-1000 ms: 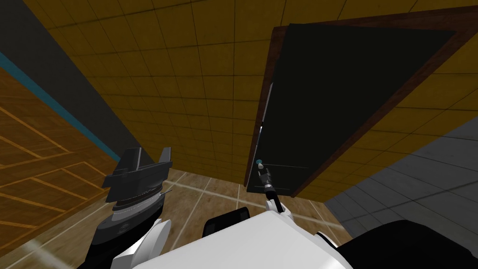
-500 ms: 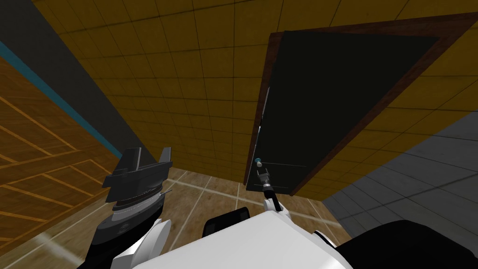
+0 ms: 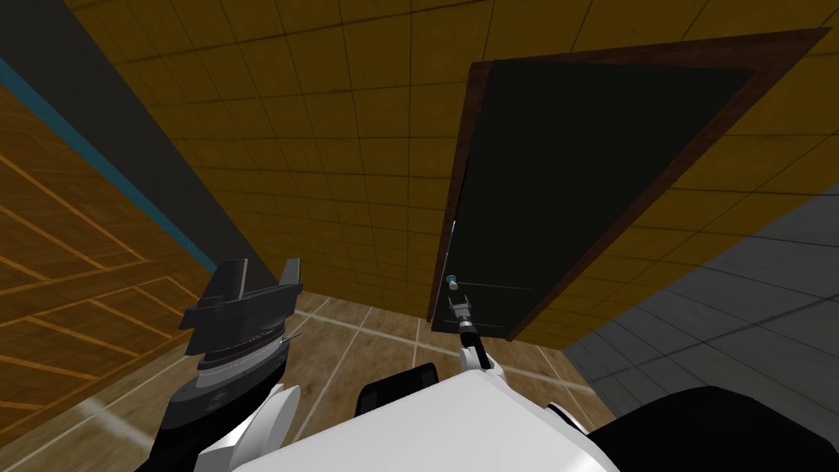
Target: Pull the door open
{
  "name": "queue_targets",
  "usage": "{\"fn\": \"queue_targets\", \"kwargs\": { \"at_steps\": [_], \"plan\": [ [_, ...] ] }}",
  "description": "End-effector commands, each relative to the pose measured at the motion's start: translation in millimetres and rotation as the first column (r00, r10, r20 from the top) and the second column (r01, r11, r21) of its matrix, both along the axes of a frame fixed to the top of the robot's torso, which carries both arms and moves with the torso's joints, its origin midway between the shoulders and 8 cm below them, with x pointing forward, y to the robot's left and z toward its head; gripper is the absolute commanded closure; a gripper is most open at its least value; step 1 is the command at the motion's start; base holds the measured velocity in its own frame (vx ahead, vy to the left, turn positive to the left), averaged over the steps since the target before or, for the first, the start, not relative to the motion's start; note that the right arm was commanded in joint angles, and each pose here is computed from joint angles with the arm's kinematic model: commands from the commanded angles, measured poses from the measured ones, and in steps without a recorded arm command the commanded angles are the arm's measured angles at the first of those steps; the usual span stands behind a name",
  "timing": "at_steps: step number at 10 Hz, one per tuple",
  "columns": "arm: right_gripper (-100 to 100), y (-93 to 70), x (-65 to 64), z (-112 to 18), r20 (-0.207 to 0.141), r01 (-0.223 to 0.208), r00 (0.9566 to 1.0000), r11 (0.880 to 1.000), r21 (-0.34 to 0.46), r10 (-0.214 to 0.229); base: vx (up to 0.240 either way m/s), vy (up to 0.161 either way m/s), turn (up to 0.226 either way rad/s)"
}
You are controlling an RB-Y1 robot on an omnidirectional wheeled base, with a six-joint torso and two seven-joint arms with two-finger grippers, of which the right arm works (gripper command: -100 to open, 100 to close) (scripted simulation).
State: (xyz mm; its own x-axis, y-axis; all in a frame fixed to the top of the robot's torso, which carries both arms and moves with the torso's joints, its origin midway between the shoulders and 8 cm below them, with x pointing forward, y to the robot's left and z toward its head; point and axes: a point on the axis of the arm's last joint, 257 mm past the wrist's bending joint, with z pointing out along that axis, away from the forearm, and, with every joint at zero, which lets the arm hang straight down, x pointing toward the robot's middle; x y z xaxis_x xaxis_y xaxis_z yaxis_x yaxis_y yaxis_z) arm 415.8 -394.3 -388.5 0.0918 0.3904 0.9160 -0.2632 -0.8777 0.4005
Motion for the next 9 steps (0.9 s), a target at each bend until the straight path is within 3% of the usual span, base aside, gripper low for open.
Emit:
{"fn": "queue_targets", "kwargs": {
  "at_steps": [1, 5, 9],
  "plan": [
    [-100, 3.4, 2.3, -0.6, 0.016, 0.000, 0.9999, 0.998, 0.066, -0.001, -0.061, -0.015, 0.007],
    [-100, 9.8, 5.8, -1.4, 0.043, -0.004, 0.9991, 0.984, 0.179, -0.004, -0.048, -0.014, 0.008],
    [-100, 19.7, 10.9, -2.7, 0.080, -0.013, 0.9967, 0.942, 0.335, -0.015, -0.065, -0.011, 0.008]
  ]
}}
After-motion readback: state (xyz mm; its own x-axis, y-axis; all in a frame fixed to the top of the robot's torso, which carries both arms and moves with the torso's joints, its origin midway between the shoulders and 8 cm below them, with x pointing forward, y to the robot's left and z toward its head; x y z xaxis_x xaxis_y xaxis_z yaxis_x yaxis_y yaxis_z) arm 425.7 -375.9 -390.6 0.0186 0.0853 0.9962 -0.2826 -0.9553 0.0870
